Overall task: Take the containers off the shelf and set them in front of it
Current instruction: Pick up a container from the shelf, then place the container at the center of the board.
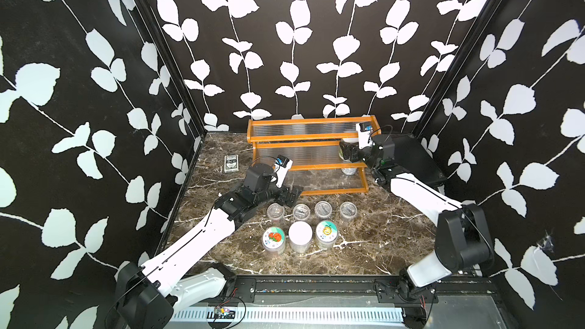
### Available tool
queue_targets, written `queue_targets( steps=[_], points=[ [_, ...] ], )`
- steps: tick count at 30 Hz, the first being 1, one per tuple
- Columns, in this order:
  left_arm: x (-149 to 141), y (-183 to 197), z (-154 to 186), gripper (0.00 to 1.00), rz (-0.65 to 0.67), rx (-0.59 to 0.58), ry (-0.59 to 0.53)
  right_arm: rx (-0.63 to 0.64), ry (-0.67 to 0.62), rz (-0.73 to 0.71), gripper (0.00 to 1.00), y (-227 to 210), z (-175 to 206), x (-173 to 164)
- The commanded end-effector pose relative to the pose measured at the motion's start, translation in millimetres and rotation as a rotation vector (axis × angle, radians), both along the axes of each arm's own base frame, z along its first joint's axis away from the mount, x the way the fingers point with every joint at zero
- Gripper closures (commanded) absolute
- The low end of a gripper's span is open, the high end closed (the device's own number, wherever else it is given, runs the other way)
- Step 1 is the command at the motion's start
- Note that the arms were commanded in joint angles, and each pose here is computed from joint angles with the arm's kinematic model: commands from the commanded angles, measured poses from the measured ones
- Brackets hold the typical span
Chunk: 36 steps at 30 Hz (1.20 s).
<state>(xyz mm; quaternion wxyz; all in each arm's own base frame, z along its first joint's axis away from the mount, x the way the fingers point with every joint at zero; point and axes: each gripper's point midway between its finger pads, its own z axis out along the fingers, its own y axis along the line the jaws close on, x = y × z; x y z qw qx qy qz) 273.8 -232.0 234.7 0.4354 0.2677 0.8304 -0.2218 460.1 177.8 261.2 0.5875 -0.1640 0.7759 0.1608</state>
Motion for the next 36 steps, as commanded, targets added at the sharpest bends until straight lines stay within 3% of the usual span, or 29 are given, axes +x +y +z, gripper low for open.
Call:
queue_targets(
  steps=[1, 9, 19, 28, 36],
  points=[
    [-0.6, -0.6, 2.4, 0.01, -0.018, 0.010, 0.002, -0.009, -0.065, 0.079, 0.26, 4.3, 24.3, -22.9],
    [1.3, -5.8, 2.7, 0.01, -0.035, -0.003, 0.007, -0.051, 0.007, 0.206, 0.26, 8.3, 5.7, -74.5],
    [-3.4, -7.2, 0.5, 0.01, -0.063, 0.002, 0.027, -0.061, 0.080, 0.312, 0.25, 12.6, -21.2, -170.8],
    [-3.4, -8.1, -2.7, 0.01, -0.067, 0.003, 0.041, -0.097, 0.167, 0.248, 0.26, 4.8, -56.4, -235.1],
    [1.2, -14.3, 1.4, 0.01, -0.070, -0.023, 0.040, -0.096, 0.250, 0.135, 0.26, -24.2, -89.9, -265.1]
  ],
)
